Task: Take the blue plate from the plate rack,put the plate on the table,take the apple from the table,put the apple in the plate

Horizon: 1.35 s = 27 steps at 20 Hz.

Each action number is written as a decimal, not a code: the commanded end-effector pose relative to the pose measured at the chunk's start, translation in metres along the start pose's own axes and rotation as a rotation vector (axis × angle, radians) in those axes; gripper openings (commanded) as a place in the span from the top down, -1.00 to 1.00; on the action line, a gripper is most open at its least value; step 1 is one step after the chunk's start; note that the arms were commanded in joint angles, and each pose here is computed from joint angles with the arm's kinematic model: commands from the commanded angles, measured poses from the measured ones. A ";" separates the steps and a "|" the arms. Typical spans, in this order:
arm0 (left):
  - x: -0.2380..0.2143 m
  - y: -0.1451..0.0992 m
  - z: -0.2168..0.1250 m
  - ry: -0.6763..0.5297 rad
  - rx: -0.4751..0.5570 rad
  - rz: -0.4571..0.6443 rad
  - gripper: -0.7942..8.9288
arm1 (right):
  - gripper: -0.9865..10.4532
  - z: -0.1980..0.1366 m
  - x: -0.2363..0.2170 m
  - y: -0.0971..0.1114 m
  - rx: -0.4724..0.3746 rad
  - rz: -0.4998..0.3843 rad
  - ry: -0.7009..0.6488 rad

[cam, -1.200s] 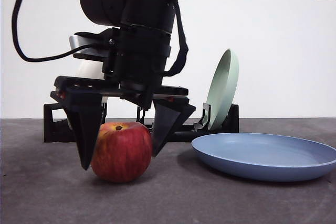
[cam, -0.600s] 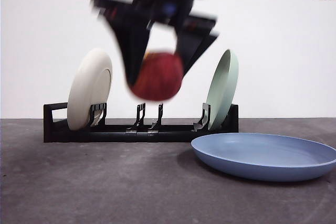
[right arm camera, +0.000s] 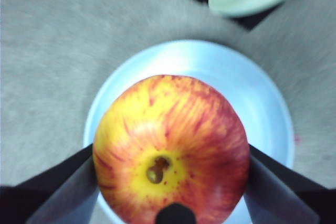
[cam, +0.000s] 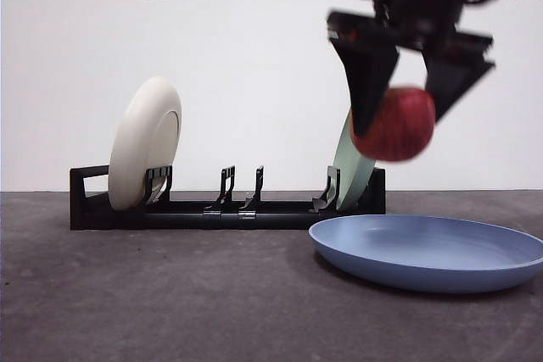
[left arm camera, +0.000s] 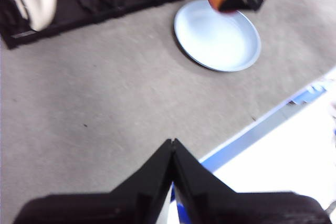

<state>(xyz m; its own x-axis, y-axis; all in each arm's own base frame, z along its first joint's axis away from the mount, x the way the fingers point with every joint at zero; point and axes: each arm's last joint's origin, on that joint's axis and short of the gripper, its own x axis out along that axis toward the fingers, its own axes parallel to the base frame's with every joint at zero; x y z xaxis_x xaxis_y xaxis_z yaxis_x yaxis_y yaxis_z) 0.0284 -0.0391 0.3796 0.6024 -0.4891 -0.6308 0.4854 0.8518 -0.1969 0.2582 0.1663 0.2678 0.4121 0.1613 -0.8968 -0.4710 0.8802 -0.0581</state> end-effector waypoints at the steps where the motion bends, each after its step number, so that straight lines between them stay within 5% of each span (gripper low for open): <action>1: 0.001 0.000 0.000 -0.007 0.005 0.008 0.85 | 0.84 -0.009 0.019 -0.009 0.054 0.007 -0.010; 13: 0.001 0.001 0.000 -0.017 0.015 0.027 0.85 | 0.80 -0.048 0.067 -0.016 0.112 0.016 0.060; 19: 0.001 0.001 0.000 -0.017 0.023 0.027 0.85 | -0.17 -0.051 0.068 -0.015 0.108 0.043 0.071; 27: 0.001 0.001 0.000 -0.016 0.038 0.027 0.85 | -0.18 -0.049 0.063 -0.015 0.109 0.042 0.078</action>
<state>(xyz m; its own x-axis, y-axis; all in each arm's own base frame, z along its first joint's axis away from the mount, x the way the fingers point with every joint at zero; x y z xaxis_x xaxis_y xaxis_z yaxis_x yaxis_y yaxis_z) 0.0290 -0.0386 0.3798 0.6229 -0.4722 -0.6237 0.4838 0.8591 -0.1672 0.2526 0.1404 0.1897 0.3277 0.1630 -0.9306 -0.4010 0.9159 0.0192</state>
